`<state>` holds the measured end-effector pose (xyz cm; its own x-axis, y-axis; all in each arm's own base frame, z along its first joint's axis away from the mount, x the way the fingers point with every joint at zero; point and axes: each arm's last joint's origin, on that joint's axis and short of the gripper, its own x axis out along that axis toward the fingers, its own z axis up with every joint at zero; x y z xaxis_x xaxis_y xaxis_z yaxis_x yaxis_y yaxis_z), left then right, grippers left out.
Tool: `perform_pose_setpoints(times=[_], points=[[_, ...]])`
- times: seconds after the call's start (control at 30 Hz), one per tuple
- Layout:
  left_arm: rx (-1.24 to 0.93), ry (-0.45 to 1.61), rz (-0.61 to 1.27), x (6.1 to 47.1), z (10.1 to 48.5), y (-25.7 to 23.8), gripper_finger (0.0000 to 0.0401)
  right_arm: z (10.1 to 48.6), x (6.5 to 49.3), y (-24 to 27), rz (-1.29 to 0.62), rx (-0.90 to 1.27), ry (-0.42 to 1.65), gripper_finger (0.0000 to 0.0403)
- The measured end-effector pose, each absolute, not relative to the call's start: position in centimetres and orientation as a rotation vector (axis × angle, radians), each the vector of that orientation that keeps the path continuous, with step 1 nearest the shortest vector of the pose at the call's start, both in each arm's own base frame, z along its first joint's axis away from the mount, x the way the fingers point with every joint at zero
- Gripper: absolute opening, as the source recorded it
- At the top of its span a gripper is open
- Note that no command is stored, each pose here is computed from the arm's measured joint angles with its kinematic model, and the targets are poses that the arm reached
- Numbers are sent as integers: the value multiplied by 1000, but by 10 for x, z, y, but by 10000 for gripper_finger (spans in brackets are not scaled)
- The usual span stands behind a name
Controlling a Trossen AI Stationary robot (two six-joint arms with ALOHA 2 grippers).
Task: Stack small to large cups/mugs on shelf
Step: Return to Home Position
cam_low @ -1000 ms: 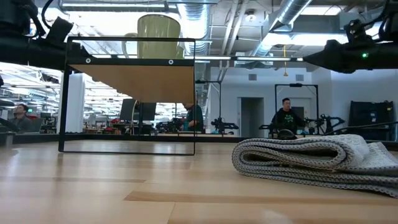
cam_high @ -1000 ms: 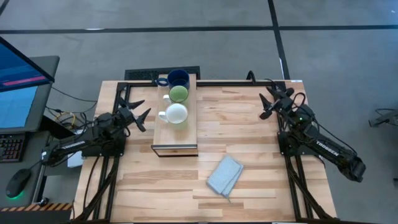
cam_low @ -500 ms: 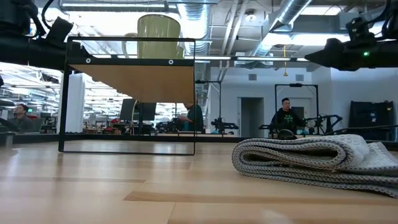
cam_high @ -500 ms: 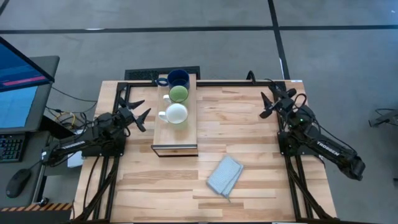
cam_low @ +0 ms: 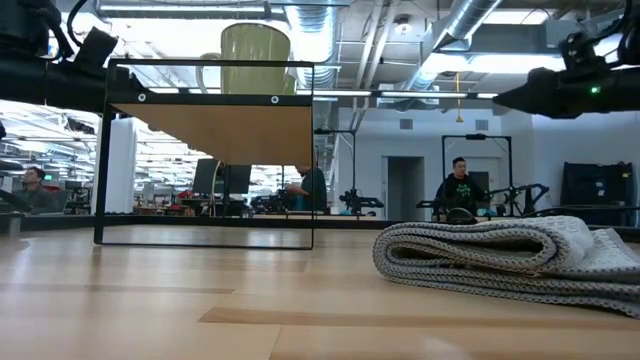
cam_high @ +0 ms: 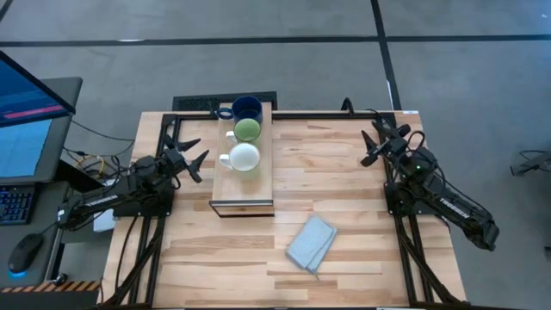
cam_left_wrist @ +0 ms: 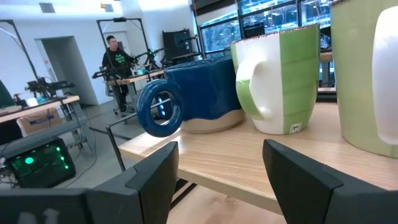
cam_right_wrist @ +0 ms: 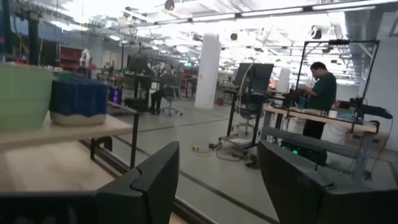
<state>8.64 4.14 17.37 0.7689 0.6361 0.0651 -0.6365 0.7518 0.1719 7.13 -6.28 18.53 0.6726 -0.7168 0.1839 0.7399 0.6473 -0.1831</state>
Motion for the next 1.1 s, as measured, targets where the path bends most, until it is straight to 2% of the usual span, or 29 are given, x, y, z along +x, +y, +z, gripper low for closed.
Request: perform_pose_setpoints(times=[0.57, 1.1], points=[[173, -9, 695, 86, 174, 41, 227, 170, 72, -64, -814, -211, 66, 240], [164, -12, 695, 86, 174, 41, 227, 170, 72, -64, -812, -210, 71, 240]])
